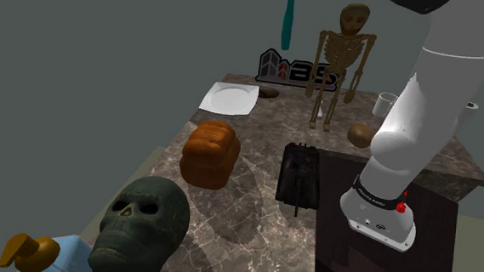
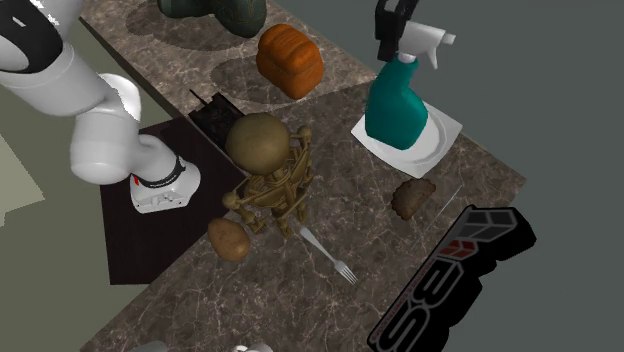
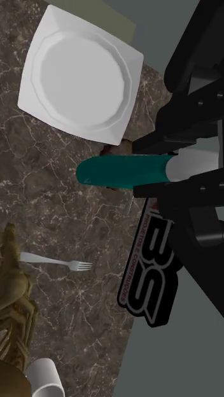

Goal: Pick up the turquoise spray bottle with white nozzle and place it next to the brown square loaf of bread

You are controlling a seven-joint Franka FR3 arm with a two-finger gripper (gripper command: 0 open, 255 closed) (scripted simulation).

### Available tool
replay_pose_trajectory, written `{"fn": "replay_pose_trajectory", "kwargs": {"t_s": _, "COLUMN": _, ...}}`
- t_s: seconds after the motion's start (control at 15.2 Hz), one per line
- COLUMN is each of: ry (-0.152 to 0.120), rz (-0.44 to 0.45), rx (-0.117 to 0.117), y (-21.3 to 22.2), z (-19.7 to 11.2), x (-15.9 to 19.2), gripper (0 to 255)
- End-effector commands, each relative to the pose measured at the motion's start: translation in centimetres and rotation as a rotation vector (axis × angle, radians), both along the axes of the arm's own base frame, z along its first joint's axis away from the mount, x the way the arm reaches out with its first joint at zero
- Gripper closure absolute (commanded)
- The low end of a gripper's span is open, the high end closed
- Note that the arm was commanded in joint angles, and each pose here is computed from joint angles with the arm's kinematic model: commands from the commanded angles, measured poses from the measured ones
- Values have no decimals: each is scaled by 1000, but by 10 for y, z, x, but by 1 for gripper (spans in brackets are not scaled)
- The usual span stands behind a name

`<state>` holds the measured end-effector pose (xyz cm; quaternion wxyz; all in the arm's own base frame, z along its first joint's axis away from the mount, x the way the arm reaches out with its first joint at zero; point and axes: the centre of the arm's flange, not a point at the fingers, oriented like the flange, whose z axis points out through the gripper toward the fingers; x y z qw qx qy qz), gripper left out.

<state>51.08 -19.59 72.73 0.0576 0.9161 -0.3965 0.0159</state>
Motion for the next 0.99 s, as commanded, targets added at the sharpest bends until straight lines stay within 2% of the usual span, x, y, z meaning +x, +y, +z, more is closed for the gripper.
{"fn": "replay_pose_trajectory", "kwargs": {"t_s": 0.0, "ry": -1, "rz": -2, "rx": 0, "y": 25, "z": 1, "x": 4, "gripper": 255}}
{"fn": "replay_pose_trajectory", "kwargs": {"t_s": 0.92, "ry": -1, "rz": -2, "rx": 0, "y": 207, "z": 2, "x": 33, "gripper": 255}}
